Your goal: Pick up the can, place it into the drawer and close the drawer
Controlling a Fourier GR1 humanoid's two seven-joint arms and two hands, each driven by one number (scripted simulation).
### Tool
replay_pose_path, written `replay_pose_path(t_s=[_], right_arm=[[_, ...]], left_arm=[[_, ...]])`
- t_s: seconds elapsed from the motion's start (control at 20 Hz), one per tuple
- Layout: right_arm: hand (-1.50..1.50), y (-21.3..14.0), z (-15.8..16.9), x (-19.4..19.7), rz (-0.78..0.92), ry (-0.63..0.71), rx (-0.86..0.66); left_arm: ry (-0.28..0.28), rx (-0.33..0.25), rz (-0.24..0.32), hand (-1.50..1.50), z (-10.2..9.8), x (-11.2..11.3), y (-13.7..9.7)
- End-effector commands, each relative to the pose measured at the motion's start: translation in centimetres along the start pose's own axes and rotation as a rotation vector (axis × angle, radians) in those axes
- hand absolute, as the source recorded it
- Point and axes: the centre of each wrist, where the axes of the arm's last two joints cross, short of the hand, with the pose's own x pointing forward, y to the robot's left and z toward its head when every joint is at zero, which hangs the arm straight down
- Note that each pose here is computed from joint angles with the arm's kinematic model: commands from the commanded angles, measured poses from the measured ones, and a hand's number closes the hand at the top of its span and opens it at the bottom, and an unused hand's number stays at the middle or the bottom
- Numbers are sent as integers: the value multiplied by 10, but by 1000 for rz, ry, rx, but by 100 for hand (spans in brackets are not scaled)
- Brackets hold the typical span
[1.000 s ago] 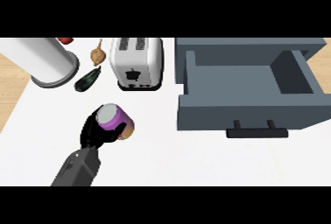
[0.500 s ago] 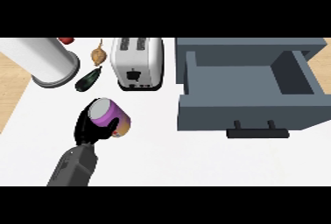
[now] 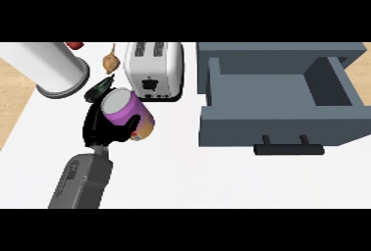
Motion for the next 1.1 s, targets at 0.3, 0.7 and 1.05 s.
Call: replay_pose_path(t_s=[0.3,0.7,1.05], right_arm=[[-150,-2,0,-7,6,-1,-19],[-150,-11,-5,-4,4,3,5],[-150,5,-1,19,-14,-8,-6]], left_arm=[[-41,-43,-53,150,-21,73,-74],[-77,-54,-80,150,-47,110,-123],[-55,-81,-101,150,-47,115,-170]])
